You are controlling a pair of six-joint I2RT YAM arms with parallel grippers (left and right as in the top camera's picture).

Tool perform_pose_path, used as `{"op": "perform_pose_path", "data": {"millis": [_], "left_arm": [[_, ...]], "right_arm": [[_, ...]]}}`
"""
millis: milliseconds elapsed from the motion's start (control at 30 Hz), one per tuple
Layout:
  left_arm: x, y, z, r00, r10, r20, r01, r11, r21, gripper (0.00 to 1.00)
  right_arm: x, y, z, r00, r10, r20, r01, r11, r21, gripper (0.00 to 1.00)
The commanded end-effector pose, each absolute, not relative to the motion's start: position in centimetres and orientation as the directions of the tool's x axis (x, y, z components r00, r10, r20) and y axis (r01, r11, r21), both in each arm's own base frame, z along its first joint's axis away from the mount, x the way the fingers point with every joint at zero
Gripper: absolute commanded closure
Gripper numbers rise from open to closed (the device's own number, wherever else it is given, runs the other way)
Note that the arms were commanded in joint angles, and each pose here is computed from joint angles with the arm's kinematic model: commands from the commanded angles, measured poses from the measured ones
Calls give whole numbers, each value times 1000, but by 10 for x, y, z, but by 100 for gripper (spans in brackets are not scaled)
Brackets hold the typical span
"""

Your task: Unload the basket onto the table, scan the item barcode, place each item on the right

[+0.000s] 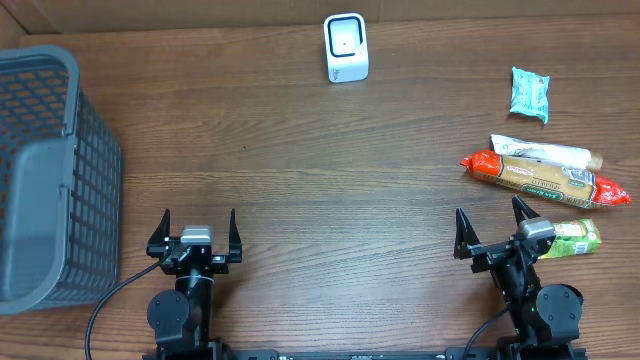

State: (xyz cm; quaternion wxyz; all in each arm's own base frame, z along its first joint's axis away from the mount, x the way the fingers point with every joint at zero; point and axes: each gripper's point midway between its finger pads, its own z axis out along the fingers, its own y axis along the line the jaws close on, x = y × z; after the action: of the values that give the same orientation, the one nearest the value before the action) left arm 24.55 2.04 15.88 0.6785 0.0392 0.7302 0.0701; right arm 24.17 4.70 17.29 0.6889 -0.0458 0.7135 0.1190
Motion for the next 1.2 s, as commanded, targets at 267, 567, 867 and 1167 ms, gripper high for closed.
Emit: {"op": "perform_pose_path", "data": {"millis": [267, 567, 867, 1167], "left_arm": [[245, 8, 161, -53, 135, -989, 29, 991, 133, 0], [245, 9, 160, -55, 135, -989, 28, 991, 134, 0], [245, 9, 160, -55, 135, -989, 28, 991, 134, 1], [245, 9, 160, -55, 135, -989, 28, 991, 134, 0]], "right_arm": [[242, 47, 170, -50, 106, -993, -224, 968, 114, 0], [242, 47, 170, -50, 106, -993, -224, 968, 114, 0], [242, 47, 170, -50, 106, -993, -224, 968, 114, 0], [242, 47, 170, -50, 106, -993, -224, 968, 114, 0]]}}
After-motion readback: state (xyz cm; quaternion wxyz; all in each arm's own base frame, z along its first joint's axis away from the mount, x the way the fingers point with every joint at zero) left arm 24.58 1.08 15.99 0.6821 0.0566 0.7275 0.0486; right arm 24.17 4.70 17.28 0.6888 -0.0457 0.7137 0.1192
